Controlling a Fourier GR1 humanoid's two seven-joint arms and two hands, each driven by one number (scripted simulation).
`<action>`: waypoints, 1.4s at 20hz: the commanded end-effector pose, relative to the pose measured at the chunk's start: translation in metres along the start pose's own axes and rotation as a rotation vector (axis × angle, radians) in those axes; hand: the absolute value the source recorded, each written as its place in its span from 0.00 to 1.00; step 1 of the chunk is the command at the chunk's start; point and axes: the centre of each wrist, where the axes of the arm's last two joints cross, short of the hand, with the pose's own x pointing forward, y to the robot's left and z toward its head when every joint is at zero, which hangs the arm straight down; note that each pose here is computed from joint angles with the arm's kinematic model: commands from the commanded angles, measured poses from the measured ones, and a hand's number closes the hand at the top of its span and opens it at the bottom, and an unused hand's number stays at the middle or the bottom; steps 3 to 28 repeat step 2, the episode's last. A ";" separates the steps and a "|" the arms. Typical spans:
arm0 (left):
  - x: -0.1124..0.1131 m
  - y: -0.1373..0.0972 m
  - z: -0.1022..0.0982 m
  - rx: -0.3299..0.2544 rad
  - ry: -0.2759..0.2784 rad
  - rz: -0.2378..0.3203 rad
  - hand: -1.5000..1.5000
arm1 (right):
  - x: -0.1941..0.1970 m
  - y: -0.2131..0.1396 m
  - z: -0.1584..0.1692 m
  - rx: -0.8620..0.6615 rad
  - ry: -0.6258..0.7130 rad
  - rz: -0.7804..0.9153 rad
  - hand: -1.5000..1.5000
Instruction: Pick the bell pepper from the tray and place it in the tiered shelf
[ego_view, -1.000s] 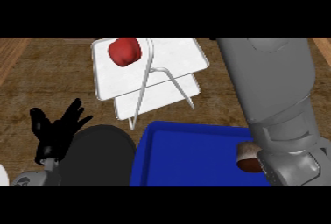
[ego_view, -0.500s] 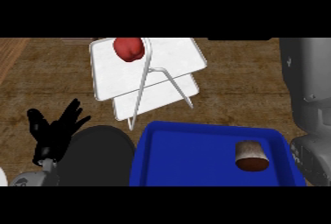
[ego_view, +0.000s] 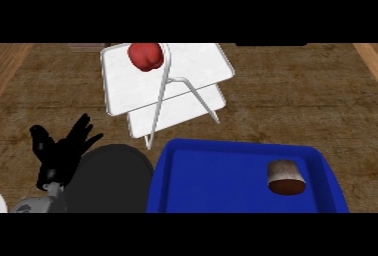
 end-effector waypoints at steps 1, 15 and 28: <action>-0.003 0.003 -0.006 0.006 0.075 -0.014 0.50 | 0.007 -0.059 -0.002 0.028 -0.021 -0.001 0.00; -0.008 -0.005 0.001 -0.014 0.068 -0.009 0.50 | -0.003 -0.052 -0.008 0.025 -0.006 -0.002 0.00; -0.008 -0.005 0.001 -0.014 0.068 -0.009 0.50 | -0.003 -0.052 -0.008 0.025 -0.006 -0.002 0.00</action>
